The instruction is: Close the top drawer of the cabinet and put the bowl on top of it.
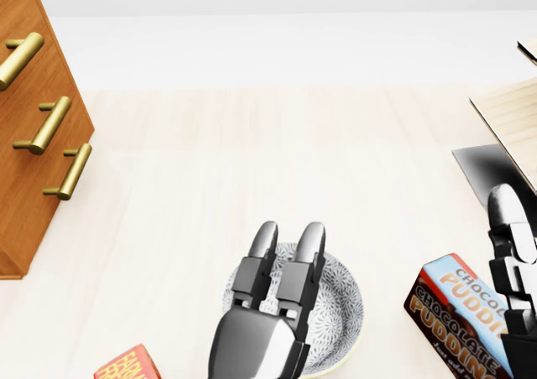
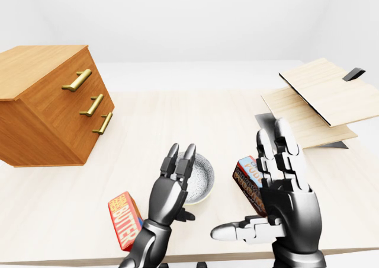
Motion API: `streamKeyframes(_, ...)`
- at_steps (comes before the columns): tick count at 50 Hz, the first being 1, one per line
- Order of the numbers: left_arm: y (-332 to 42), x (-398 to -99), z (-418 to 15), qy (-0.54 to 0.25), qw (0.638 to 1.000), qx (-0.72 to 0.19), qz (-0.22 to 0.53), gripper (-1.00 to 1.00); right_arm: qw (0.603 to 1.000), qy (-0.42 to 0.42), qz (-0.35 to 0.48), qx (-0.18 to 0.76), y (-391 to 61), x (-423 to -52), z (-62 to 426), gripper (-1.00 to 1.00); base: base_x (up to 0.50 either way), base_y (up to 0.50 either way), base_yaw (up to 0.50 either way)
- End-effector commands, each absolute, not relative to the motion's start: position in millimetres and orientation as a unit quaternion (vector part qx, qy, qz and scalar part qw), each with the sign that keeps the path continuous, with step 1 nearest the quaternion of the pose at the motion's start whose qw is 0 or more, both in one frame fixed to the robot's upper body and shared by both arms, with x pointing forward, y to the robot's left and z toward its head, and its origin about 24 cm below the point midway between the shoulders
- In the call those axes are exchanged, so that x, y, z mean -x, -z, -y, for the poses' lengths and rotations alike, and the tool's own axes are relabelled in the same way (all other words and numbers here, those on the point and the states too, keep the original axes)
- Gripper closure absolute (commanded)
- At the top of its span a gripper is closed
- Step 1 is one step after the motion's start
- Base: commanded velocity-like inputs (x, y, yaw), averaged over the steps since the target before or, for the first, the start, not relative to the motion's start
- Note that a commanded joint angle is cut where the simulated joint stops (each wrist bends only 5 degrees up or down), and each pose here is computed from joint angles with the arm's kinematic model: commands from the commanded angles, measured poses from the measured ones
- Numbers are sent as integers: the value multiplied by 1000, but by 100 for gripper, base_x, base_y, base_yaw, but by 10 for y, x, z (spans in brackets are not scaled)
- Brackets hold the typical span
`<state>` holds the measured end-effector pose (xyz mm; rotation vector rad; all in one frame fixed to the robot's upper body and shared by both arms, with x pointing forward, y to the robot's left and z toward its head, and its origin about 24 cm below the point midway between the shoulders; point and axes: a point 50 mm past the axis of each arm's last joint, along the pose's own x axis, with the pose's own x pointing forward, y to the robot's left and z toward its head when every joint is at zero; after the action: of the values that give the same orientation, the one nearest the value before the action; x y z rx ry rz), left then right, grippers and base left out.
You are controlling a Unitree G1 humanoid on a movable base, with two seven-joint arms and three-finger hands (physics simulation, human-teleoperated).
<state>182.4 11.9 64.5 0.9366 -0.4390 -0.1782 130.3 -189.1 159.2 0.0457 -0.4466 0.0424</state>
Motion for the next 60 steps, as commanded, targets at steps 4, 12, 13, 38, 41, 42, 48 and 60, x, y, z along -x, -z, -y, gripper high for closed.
streamKeyframes(4,-637,-1824,-73,66,835,-491,237,-100,971,-17,237,-18,-1647,-1258,1917,-100,0,0,0)
streamKeyframes(12,-562,-1819,-38,76,828,-505,232,-100,970,-14,244,-16,-1669,-1241,1936,-100,0,0,0)
streamKeyframes(13,-556,-1820,-35,78,827,-507,232,-100,969,-14,245,-16,-1672,-1236,1937,-100,0,0,0)
streamKeyframes(38,-299,-1922,-60,94,818,-537,186,-100,970,-16,241,-16,-1658,-1248,1928,-100,0,0,0)
streamKeyframes(41,-281,-1929,-65,95,816,-540,182,-100,970,-16,241,-16,-1657,-1253,1926,-100,0,0,0)
streamKeyframes(42,-274,-1930,-64,96,816,-540,181,-100,970,-16,241,-16,-1657,-1253,1926,-100,0,0,0)
streamKeyframes(48,-202,-1969,-76,102,815,-546,165,-100,970,-16,240,-16,-1655,-1255,1922,-100,0,0,0)
streamKeyframes(60,-125,-2021,-85,101,816,-550,150,-100,970,-16,240,-18,-1653,-1256,1924,-100,0,0,0)
